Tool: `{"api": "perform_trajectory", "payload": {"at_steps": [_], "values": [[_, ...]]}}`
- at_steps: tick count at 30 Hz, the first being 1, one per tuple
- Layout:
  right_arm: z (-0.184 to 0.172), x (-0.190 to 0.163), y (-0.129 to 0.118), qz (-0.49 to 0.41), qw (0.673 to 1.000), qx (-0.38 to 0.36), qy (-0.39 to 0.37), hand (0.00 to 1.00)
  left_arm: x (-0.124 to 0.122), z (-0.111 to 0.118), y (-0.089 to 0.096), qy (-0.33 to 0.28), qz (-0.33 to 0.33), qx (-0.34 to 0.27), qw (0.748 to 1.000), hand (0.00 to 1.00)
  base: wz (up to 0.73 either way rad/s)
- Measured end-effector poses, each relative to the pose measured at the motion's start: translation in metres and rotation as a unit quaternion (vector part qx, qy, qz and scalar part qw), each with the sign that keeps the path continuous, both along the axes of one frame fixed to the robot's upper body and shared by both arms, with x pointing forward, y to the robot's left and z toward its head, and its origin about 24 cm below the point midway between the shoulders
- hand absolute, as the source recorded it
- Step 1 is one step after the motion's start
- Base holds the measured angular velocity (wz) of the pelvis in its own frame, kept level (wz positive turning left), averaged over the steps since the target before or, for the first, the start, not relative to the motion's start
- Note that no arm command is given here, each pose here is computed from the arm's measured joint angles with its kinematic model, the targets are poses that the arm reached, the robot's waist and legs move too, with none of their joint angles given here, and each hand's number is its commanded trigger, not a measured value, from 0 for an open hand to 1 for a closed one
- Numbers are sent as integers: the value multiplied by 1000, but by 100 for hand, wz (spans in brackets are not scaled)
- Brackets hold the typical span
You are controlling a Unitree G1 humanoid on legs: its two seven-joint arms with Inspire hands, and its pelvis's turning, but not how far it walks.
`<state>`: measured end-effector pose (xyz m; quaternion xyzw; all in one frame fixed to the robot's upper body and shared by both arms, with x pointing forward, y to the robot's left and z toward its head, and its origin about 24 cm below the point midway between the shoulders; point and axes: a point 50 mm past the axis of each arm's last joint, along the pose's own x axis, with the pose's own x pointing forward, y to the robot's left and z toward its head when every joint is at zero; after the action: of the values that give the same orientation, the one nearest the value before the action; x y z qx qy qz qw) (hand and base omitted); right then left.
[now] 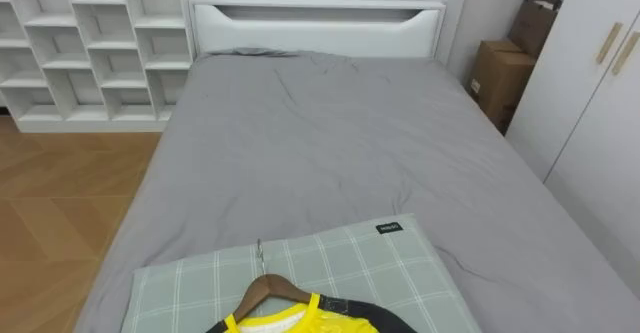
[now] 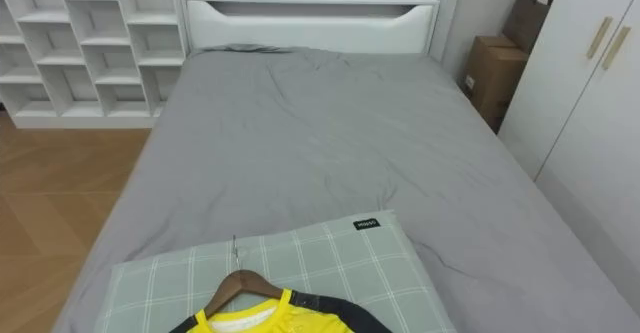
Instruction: Hang clothes
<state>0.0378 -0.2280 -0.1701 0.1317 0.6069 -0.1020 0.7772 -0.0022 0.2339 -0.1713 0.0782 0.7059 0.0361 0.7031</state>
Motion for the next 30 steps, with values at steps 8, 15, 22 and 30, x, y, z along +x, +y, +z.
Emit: {"api": "perform_trajectory", "payload": {"at_steps": [8, 15, 22, 30], "values": [[0, 1, 0, 2, 1000, -1, -2, 0, 3, 0, 1, -12, -2, 7, 1000, 0, 0], [1, 0, -2, -7, 1000, -1, -6, 0, 3, 0, 1, -16, 1, 9, 1000, 0, 0], [0, -2, -2, -8, 1000, -3, 0, 0, 0, 1, 2, -16, 19, 18, 1000, 0, 0], [0, -3, -2, -4, 1000, -1, 5, 0, -7, 1, 4, -12, 36, 31, 999, 0, 4]]}}
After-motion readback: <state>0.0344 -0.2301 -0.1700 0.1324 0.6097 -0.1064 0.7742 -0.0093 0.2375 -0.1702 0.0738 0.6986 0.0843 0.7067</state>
